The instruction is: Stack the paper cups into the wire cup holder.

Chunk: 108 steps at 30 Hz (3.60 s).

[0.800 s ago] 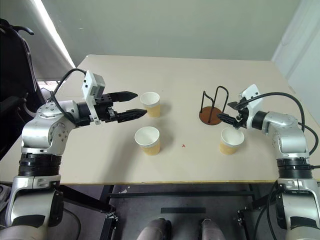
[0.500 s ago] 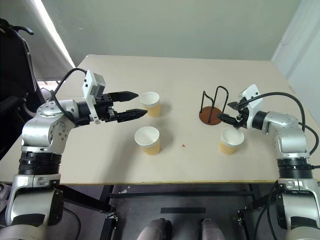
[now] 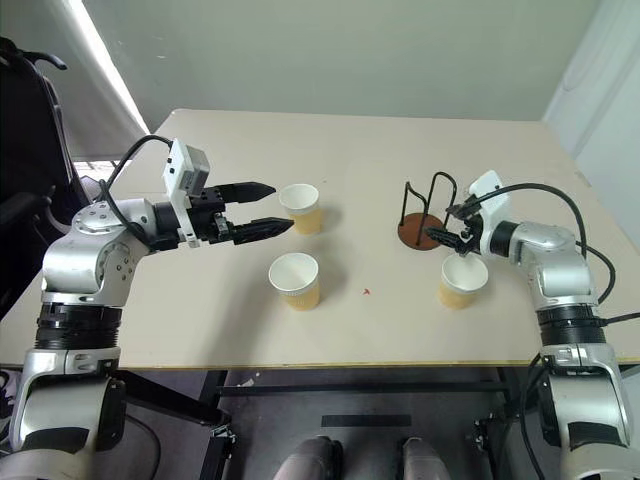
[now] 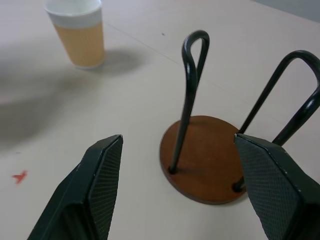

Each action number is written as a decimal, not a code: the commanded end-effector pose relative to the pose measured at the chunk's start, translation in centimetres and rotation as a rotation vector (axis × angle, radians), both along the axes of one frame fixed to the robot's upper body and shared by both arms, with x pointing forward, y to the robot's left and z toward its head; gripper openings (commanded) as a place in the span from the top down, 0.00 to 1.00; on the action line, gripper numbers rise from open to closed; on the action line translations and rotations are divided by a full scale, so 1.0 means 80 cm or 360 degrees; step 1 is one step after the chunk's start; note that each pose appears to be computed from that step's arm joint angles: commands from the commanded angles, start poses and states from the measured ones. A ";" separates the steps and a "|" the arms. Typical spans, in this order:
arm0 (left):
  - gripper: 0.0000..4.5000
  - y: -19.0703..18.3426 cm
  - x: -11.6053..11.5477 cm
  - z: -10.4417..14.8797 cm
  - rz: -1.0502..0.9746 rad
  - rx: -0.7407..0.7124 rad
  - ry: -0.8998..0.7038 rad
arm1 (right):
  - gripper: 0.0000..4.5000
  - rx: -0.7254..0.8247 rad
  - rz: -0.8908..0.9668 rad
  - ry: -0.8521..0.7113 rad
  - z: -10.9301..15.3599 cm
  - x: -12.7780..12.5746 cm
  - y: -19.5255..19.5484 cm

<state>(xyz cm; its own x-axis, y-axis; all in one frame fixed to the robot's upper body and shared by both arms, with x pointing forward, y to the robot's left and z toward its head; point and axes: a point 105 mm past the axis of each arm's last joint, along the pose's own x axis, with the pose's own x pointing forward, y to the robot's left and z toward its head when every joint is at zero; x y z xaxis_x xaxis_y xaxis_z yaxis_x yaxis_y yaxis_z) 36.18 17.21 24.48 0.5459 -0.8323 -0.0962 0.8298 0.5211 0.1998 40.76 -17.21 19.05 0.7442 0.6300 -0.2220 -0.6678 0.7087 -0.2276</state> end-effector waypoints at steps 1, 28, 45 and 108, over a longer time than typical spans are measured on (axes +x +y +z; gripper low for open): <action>0.02 0.002 -0.003 0.019 0.0006 0.0007 -0.0093 | 0.20 -0.0067 -0.0021 -0.0084 0.008 0.012 0.009; 0.01 0.006 -0.002 0.017 0.0043 0.0012 -0.0095 | 0.66 -0.0088 -0.0083 -0.0223 0.035 0.042 0.034; 0.01 0.020 -0.024 0.004 -0.0143 0.0247 0.0071 | 0.99 -0.0023 0.0299 -0.0179 0.068 -0.003 0.062; 0.01 0.006 -0.046 0.008 -0.0398 0.0378 0.0135 | 0.01 -0.0320 0.0833 0.0027 0.029 -0.103 0.106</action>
<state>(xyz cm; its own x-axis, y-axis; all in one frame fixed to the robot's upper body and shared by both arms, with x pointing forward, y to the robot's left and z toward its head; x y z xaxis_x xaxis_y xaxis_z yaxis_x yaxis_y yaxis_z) 32.67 17.90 24.22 0.3106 -0.8842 -0.3488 0.9483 0.2633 0.1772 32.86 -8.84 19.52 0.3259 0.8465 -0.4210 -0.9377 0.2326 -0.2581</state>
